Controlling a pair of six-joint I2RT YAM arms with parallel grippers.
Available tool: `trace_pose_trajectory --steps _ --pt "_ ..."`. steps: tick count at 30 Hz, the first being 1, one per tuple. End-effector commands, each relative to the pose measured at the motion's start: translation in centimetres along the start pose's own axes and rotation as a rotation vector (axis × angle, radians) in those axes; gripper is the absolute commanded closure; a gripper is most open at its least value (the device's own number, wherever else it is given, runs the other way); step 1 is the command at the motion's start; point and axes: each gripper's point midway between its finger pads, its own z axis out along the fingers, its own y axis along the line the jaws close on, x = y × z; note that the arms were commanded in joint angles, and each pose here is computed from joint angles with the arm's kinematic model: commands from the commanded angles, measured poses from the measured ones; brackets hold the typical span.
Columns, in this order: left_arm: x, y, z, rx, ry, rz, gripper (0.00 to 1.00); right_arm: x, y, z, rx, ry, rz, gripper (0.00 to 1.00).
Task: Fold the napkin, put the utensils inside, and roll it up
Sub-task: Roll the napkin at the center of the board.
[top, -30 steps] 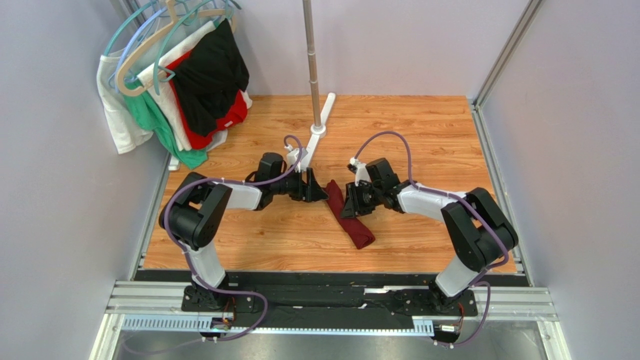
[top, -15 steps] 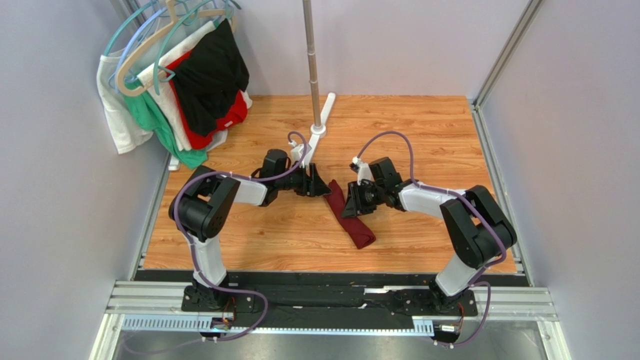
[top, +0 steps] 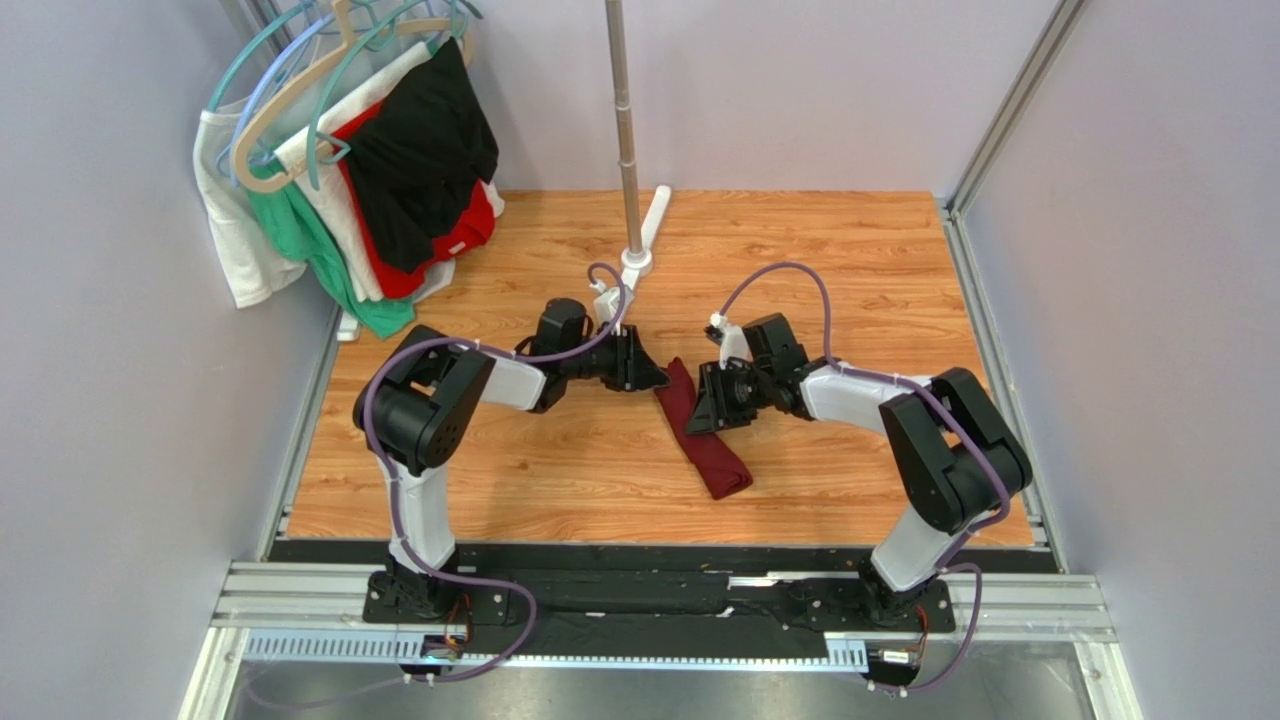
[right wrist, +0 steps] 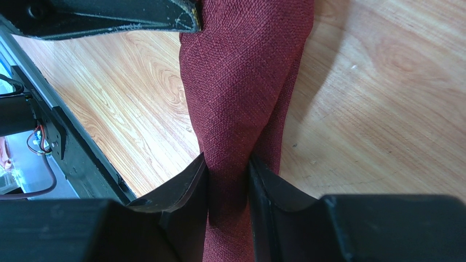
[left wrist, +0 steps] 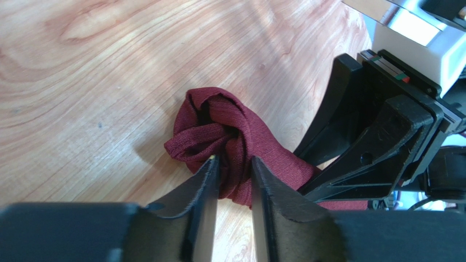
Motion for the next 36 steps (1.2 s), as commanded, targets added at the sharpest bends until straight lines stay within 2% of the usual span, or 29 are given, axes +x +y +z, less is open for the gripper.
trace_pose_trajectory --steps 1,3,4,7,10,15,16,20,25,32,36 --pt "-1.2 -2.1 0.6 0.081 -0.022 0.049 0.72 0.2 -1.0 0.2 0.028 0.001 -0.011 0.62" --pt "-1.2 -2.1 0.6 0.081 -0.022 0.048 0.81 0.0 -1.1 -0.1 0.036 -0.009 -0.011 0.60" --pt "-1.2 -2.2 0.6 0.083 -0.019 0.045 0.88 -0.1 -1.2 -0.2 0.044 -0.013 -0.009 0.55" --pt "-1.3 -2.3 0.7 0.095 -0.014 0.040 1.00 -0.3 -2.0 -1.0 0.100 -0.034 -0.003 0.42" --pt "-1.2 -2.5 0.8 0.103 -0.004 0.035 1.00 -0.7 -2.5 -2.3 0.162 -0.065 -0.008 0.34" --pt "-1.2 -2.6 1.0 0.105 0.010 0.028 1.00 -1.9 -3.2 -5.1 0.295 -0.128 -0.027 0.29" --pt "-1.2 -2.6 1.0 0.105 0.013 0.027 1.00 -2.3 -2.6 -5.9 0.300 -0.150 -0.047 0.25" --pt "-0.8 -2.5 1.3 0.093 0.044 0.017 1.00 -3.2 -1.5 -7.0 0.403 -0.193 -0.151 0.22" --pt "-0.4 -2.0 1.4 0.068 0.072 -0.001 1.00 -3.2 1.0 -6.1 0.546 -0.196 -0.355 0.19" --pt "0.0 -1.4 1.6 0.041 0.110 -0.029 1.00 -3.3 3.0 -4.4 0.705 -0.237 -0.531 0.16" --pt "0.0 -1.4 1.7 0.029 0.123 -0.048 1.00 -2.5 3.3 -3.2 0.795 -0.214 -0.634 0.17"
